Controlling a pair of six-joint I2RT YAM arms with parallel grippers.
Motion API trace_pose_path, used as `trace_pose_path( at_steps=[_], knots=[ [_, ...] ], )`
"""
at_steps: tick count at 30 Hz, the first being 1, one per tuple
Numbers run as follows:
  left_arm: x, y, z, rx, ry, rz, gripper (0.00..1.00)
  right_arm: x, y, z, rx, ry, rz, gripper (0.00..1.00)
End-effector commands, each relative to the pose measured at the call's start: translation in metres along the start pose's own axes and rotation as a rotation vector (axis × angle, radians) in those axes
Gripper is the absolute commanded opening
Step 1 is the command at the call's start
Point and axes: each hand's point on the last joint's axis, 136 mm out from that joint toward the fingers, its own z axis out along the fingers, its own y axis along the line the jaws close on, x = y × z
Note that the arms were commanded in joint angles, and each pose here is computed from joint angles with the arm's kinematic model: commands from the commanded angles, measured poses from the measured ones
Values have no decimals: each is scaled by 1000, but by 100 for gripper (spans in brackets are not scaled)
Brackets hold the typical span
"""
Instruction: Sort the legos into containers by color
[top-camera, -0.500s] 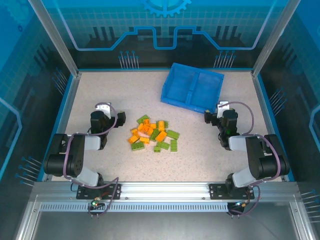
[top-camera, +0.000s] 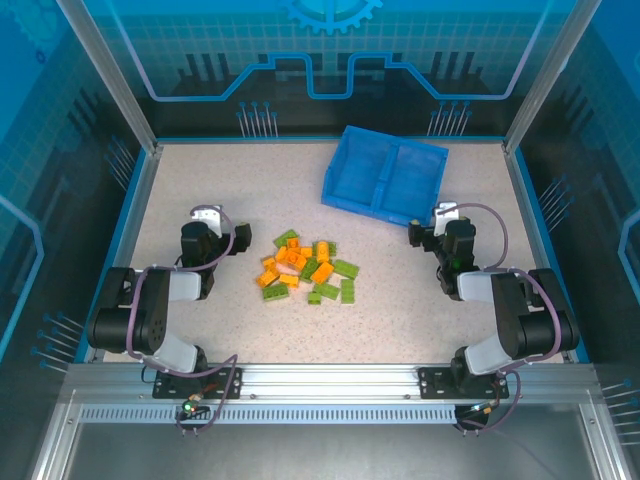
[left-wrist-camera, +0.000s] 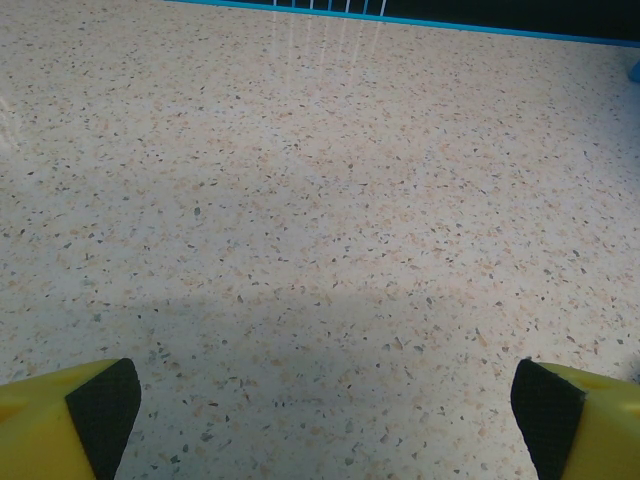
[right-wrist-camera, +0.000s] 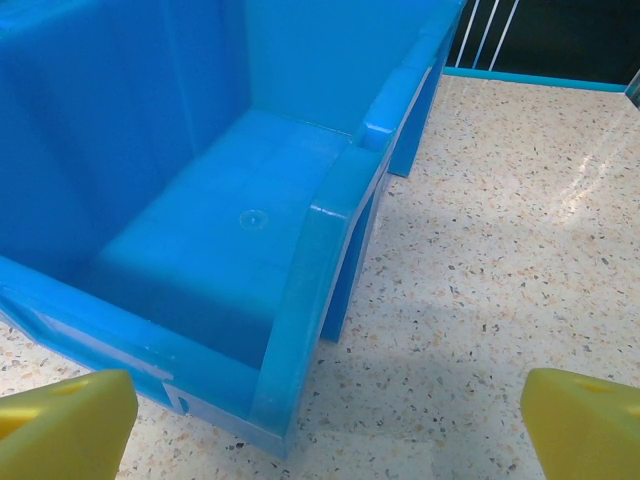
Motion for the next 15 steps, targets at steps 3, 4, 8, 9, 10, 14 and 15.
trace_pose_path(
  at_steps=[3,4,8,9,10,14,15],
  knots=[
    [-11,-5,0,23,-30,17,99,-8,0,0,-5,-12,6,100],
    [-11,-5,0,22,-29,17,99,-12,-2,-2,3,-2,9,100],
    [-12,-5,0,14,-35,18,99,-26,-15,-15,63,95,81,100],
    [-12,-4,-1,7,-39,18,99,-30,-17,-21,72,103,116,100],
    [-14,-3,-4,-3,-48,16,99,-32,-18,-30,87,130,165,100],
    [-33,-11,-28,-33,-51,37,99,-46,9,-76,23,317,310,100],
    [-43,-19,-39,-30,-54,44,99,-45,24,-89,-14,375,320,100]
  ],
)
